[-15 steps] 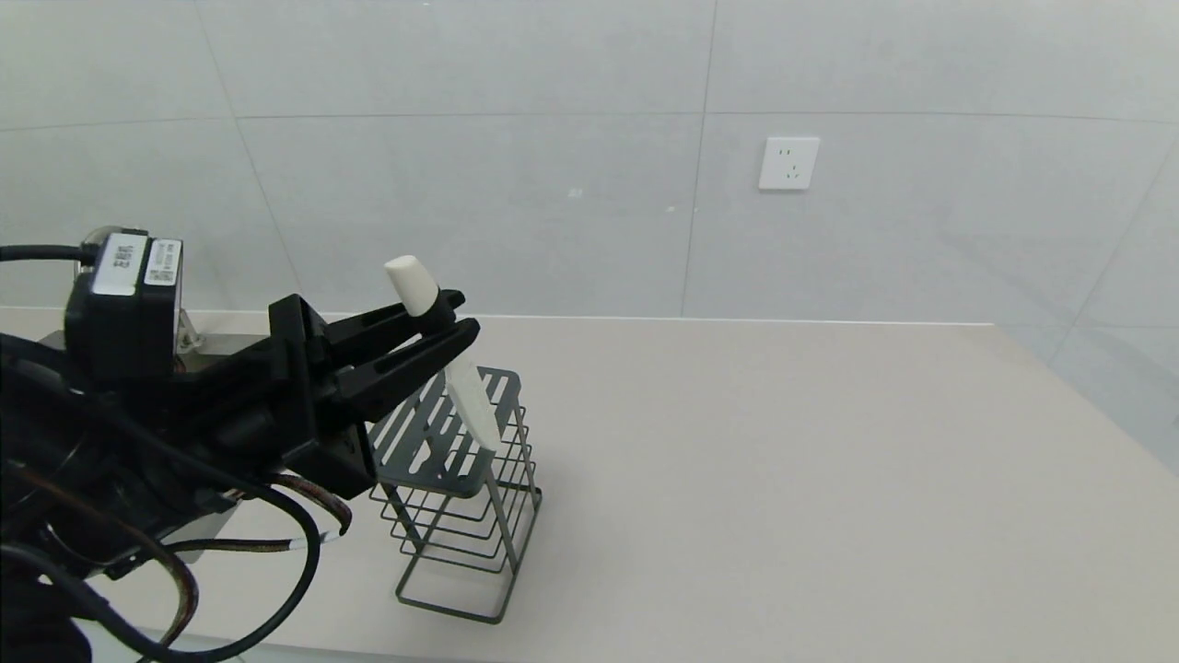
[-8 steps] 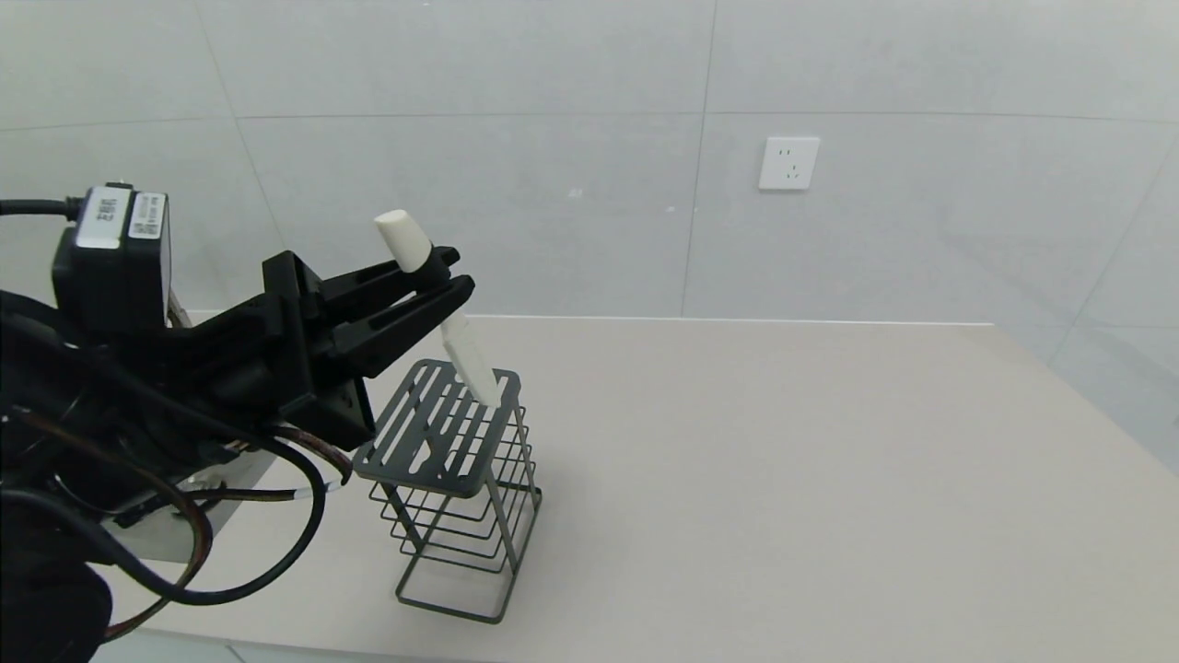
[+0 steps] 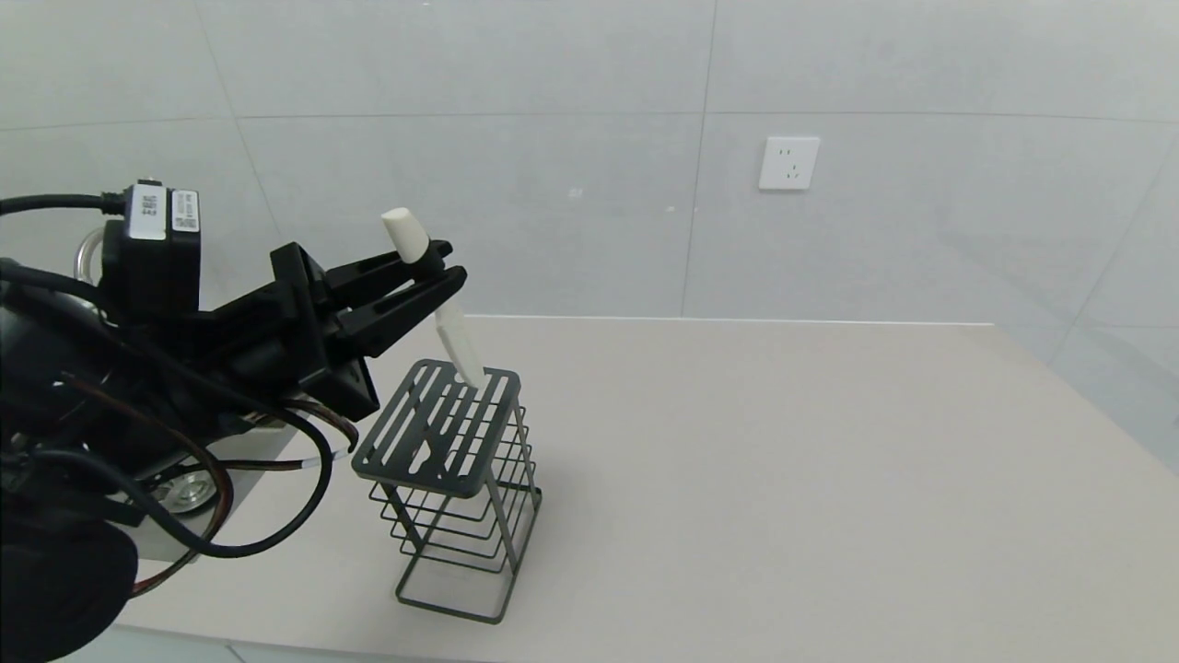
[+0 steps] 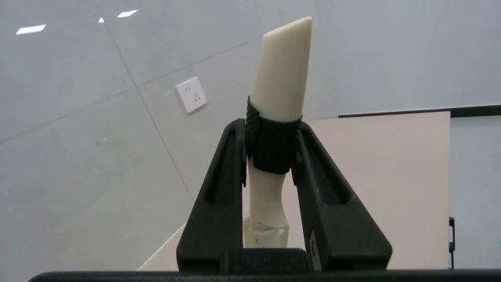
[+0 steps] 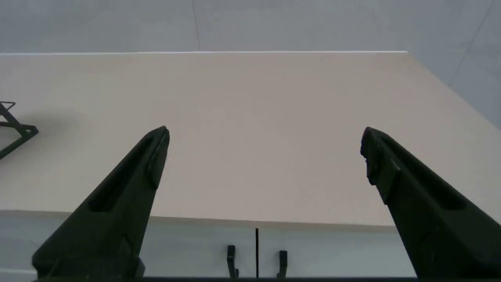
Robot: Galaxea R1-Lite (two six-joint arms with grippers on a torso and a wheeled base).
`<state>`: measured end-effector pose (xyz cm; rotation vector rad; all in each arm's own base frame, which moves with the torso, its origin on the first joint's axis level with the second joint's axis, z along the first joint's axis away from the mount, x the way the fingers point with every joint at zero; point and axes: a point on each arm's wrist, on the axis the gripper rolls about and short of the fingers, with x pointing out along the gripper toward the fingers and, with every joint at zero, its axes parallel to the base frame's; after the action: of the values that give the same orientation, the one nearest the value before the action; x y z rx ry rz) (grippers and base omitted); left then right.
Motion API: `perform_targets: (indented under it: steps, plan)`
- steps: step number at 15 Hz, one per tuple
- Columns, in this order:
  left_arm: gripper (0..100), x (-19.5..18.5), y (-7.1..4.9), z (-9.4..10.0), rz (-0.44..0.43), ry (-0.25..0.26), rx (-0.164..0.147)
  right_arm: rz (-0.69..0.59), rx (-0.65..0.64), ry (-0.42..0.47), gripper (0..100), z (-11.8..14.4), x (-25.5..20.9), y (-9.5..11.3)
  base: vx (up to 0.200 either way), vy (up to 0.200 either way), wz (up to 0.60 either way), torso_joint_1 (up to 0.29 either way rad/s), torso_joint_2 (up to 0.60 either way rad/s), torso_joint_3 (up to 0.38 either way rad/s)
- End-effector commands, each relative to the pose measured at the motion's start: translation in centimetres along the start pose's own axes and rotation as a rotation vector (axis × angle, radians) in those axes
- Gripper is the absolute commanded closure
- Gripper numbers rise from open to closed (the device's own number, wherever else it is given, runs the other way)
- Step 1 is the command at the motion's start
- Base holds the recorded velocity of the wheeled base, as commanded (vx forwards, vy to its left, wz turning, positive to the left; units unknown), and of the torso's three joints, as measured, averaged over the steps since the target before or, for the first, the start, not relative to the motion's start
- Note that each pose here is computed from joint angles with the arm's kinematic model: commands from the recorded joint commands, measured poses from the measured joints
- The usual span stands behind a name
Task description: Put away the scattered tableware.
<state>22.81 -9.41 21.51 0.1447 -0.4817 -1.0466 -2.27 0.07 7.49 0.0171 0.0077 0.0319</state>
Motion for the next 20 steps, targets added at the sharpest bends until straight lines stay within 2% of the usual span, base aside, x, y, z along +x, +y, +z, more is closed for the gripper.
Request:
perform_targets:
  steps: [1, 3, 5, 8, 12, 15, 17, 20]
  plan:
    - [100, 0.1, 0.0, -0.3, -0.003, 0.004, -0.006, 0.0, 0.004, 0.0, 0, 0.0, 0.0, 0.0, 0.0, 0.0, 0.0, 0.0, 0.0, 0.0]
    - [100, 0.5, 0.3, -0.8, -0.005, 0.009, -0.009, -0.001, 0.001, 0.002, 0, 0.0, 0.0, 0.0, 0.0, 0.0, 0.0, 0.0, 0.0, 0.0]
    - [100, 0.8, 0.5, -0.9, -0.005, 0.007, 0.007, -0.001, 0.001, 0.002, 0, 0.0, 0.0, 0.0, 0.0, 0.0, 0.0, 0.0, 0.0, 0.0]
    - [100, 1.0, 0.5, -1.3, -0.011, 0.013, 0.004, -0.001, 0.001, 0.002, 0, 0.0, 0.0, 0.0, 0.0, 0.0, 0.0, 0.0, 0.0, 0.0]
    - [100, 1.1, 0.0, -1.0, -0.025, 0.004, 0.0, -0.001, 0.001, 0.002, 0, 0.0, 0.0, 0.0, 0.0, 0.0, 0.0, 0.0, 0.0, 0.0]
    - [100, 0.7, -0.4, -1.2, -0.026, 0.019, -0.012, -0.001, 0.001, 0.002, 0, 0.0, 0.0, 0.0, 0.0, 0.0, 0.0, 0.0, 0.0, 0.0]
    - [100, 0.1, -0.9, -0.9, -0.027, 0.023, 0.0, -0.001, 0.001, 0.002, 0, 0.0, 0.0, 0.0, 0.0, 0.0, 0.0, 0.0, 0.0, 0.0]
    - [100, -0.1, -1.1, -0.2, -0.029, 0.009, 0.013, -0.001, 0.001, 0.002, 0, 0.0, 0.0, 0.0, 0.0, 0.0, 0.0, 0.0, 0.0, 0.0]
